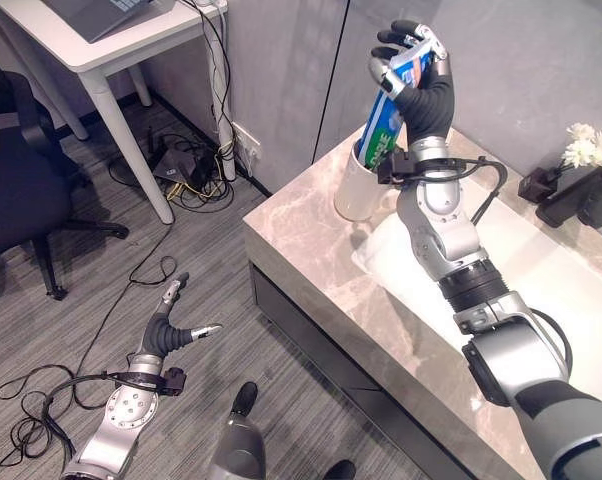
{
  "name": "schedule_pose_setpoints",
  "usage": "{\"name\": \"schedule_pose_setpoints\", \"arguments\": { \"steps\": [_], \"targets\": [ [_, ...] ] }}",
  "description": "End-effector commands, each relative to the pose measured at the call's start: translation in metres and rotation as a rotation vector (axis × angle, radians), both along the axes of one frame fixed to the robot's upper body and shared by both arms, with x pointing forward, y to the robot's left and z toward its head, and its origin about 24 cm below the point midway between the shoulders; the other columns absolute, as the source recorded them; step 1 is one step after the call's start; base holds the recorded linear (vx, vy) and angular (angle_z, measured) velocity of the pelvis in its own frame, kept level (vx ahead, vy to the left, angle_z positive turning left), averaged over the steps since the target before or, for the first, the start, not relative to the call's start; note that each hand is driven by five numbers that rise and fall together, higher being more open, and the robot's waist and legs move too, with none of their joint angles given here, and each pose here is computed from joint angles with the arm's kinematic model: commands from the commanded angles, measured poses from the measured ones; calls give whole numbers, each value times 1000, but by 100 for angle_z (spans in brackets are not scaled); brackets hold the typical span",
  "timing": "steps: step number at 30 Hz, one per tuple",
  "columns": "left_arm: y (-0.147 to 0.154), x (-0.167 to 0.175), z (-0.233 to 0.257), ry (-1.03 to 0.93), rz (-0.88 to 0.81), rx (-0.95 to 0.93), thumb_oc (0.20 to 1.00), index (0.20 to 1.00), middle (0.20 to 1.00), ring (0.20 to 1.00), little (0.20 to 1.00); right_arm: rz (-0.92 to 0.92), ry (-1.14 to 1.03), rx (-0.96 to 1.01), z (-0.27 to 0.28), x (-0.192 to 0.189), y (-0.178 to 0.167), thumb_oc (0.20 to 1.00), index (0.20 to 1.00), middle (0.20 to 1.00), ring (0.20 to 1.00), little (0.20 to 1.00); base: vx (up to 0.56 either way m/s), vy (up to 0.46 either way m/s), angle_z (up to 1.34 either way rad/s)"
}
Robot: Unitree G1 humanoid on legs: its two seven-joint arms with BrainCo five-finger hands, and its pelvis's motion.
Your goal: Put brush and paste in cup on sink, flatten towel.
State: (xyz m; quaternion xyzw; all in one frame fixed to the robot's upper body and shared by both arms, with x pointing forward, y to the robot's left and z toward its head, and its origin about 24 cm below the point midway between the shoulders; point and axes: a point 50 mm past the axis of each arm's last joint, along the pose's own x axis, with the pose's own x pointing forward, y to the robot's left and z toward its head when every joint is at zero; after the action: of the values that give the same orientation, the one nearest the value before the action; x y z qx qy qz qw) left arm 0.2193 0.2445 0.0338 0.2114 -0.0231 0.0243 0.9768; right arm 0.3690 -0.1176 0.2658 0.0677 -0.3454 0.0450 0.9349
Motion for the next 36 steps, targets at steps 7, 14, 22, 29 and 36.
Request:
{"name": "schedule_pose_setpoints", "arguments": {
  "steps": [7,14,22,29,36],
  "targets": [
    [-13,7,8,-58,-81,30,1000,1000,1000,1000,1000,-42,-191,1,42,-15,-7,1000,1000,1000,1000,1000,0,0,0],
    [-14,5,20,-107,-82,12,1000,1000,1000,1000,1000,-140,-366,-6,72,-38,-14,1000,1000,1000,1000,1000,-43,24,-8],
    [11,-21,86,-332,-108,-98,1000,1000,1000,1000,1000,-676,-567,-227,61,-95,-109,1000,1000,1000,1000,1000,10,36,-32],
    [24,-32,97,-362,-96,-260,1000,1000,1000,1000,1000,-1146,-207,-101,-24,-130,-228,1000,1000,1000,1000,1000,30,49,-23],
    [27,-35,89,-331,-62,-313,1000,1000,1000,1000,1000,-1607,434,315,-185,-205,-305,1000,1000,1000,1000,1000,-12,94,-31]
  ]
}}
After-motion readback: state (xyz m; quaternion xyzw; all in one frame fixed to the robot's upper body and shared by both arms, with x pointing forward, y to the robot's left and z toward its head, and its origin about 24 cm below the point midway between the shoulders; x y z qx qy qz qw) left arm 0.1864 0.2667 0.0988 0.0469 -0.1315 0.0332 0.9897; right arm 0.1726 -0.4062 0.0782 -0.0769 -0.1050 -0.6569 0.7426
